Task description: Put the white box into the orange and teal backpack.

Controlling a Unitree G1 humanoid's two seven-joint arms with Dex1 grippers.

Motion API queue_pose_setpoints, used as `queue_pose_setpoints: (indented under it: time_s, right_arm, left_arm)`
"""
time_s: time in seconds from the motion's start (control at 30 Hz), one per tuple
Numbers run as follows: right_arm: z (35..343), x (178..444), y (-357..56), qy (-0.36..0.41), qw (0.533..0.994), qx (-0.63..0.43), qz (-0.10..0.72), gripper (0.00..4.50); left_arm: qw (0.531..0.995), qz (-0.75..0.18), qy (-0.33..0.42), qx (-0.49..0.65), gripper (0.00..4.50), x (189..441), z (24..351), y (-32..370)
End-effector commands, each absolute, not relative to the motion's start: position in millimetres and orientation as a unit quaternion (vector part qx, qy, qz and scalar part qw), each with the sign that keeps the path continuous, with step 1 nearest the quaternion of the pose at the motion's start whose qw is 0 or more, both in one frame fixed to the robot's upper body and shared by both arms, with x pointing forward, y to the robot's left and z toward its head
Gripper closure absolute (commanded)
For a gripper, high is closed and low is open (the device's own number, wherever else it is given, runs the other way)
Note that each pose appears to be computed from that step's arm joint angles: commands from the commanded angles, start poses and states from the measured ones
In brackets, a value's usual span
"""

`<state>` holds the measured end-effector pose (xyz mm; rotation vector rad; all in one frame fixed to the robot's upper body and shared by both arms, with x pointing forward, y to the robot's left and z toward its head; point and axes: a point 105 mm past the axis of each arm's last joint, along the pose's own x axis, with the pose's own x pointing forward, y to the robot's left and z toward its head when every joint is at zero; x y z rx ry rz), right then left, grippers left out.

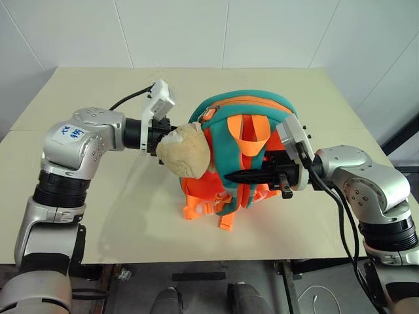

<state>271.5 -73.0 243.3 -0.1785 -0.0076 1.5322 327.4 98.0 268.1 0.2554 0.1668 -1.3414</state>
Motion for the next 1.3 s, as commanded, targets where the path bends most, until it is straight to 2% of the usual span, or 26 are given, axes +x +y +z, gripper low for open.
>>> queue_pose_setpoints:
  time_s: [0.03,0.23,0.43,0.67,0.83,1.0,1.1,1.3]
  right_arm:
    - [256,267,-71,-0.034,0.713,-0.097,0.693,4.50]
    - [256,268,-72,-0.036,0.716,-0.098,0.690,4.50]
    - [256,268,-73,-0.034,0.717,-0.098,0.689,4.50]
    - [253,268,-74,-0.033,0.717,-0.101,0.688,4.50]
    - [253,269,-74,-0.034,0.717,-0.101,0.689,4.50]
    - [253,269,-72,-0.036,0.716,-0.101,0.690,4.50]
    - [254,269,-72,-0.042,0.717,-0.097,0.689,4.50]
    - [259,265,-72,-0.069,0.717,-0.087,0.688,4.50]
  left_arm:
    - [0.763,-0.631,0.036,0.136,1.69,317,288,96]
    - [0.767,-0.629,0.016,0.129,0.01,301,316,125]
    - [0.774,-0.611,0.023,0.166,0.01,276,316,158]
    - [0.774,-0.612,0.021,0.164,0.01,242,311,154]
    - [0.785,-0.602,-0.002,0.145,0.01,239,312,143]
    - [0.821,-0.560,0.008,0.112,0.01,264,298,132]
    - [0.814,-0.574,0.002,0.086,0.57,266,295,116]
    - [0.805,-0.588,0.022,0.073,2.35,262,296,114]
